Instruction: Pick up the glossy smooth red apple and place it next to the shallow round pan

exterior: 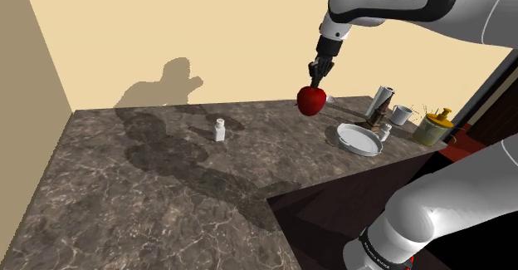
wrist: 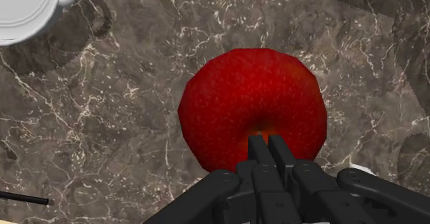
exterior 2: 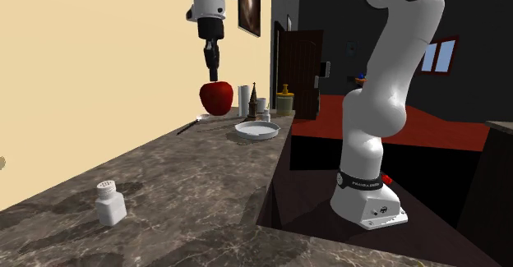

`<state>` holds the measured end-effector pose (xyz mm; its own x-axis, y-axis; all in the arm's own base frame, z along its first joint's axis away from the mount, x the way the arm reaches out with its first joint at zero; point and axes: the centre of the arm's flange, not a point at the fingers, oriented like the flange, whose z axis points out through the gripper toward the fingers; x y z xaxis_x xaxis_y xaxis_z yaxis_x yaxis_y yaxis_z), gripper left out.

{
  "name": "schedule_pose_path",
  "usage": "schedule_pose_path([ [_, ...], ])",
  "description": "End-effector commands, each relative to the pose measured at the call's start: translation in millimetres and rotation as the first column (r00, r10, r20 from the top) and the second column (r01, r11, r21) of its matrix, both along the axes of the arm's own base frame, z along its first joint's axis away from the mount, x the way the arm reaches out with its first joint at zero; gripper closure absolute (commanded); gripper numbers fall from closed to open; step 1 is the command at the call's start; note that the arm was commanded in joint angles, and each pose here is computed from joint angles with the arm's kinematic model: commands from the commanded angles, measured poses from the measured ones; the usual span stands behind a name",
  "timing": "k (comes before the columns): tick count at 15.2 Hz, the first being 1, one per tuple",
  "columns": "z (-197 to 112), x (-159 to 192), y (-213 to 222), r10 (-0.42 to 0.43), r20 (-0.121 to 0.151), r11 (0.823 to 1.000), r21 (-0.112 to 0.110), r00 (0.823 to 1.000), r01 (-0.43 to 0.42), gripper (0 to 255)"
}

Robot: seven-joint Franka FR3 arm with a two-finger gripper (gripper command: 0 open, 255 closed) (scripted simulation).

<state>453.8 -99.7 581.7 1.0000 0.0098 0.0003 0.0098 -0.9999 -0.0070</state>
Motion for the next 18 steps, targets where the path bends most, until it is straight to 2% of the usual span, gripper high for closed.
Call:
schedule_pose_path([
  [1, -2, 6, -28, 0.001, 0.000, 1.000, -0.001, 1.000, -0.001, 255],
  [18, -1, 42, -249, 0.001, 0.000, 1.000, -0.001, 1.000, -0.001, 255],
])
